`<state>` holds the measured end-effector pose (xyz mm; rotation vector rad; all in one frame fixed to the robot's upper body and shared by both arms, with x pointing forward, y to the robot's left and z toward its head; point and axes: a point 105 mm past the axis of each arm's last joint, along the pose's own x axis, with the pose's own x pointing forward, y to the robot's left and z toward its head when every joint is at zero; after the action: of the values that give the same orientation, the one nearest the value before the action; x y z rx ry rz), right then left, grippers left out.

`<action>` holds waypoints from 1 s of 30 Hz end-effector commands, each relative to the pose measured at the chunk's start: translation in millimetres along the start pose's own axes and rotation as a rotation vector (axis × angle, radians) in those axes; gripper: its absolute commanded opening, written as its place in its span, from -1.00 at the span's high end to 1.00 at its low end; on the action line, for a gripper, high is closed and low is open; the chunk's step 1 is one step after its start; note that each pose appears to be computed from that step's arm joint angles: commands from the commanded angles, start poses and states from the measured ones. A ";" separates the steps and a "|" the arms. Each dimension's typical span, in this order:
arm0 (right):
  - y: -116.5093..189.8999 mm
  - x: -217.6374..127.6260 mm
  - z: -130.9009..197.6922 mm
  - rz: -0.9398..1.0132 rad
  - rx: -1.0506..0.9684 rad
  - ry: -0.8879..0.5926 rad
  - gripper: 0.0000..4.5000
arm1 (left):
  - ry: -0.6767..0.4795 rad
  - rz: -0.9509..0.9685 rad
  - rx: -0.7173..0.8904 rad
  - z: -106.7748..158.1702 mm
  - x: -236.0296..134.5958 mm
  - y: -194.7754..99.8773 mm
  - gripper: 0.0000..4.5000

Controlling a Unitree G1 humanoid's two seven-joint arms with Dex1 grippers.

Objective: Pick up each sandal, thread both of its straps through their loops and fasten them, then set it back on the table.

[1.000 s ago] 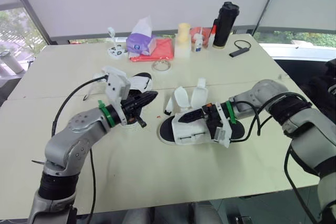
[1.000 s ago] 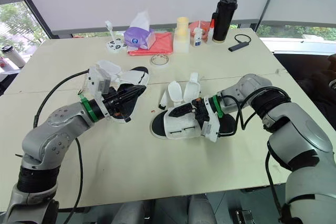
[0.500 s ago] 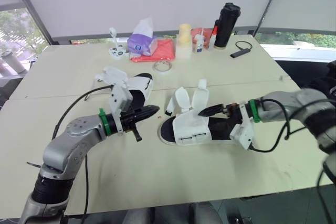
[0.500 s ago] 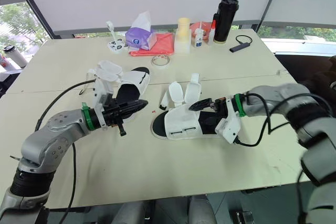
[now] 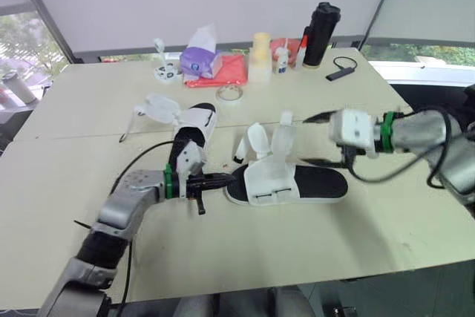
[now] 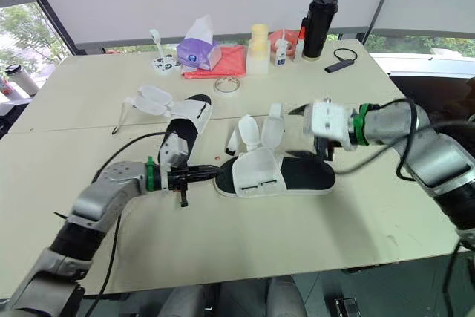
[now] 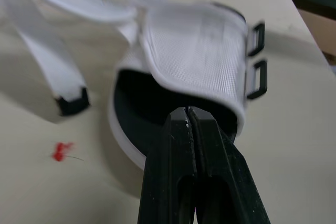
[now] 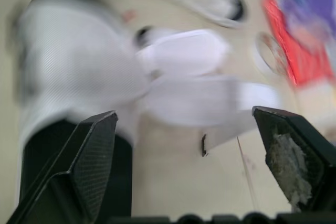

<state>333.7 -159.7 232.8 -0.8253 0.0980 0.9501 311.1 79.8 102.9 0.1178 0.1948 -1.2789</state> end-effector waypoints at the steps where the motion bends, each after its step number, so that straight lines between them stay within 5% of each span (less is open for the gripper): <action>1: -26.9 -11.6 19.5 -0.137 0.298 -0.035 -0.95 | 0.000 -0.028 0.068 4.0 4.7 0.3 1.00; 7: -19.9 -6.2 24.3 -0.143 0.590 -0.079 -0.95 | 0.003 -0.053 0.082 0.5 19.3 -0.8 1.00; 17: -16.3 -4.8 14.0 -0.169 0.769 -0.078 -0.95 | 0.001 -0.093 0.087 0.2 32.9 -5.1 1.00; 30: -13.0 34.2 -31.2 -0.083 1.198 -0.040 -0.95 | 0.028 -0.116 0.111 -6.7 43.6 -8.4 1.00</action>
<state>368.9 -164.7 188.3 0.2872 0.5914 0.6238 317.2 42.7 91.9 0.2050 0.1368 -1.3826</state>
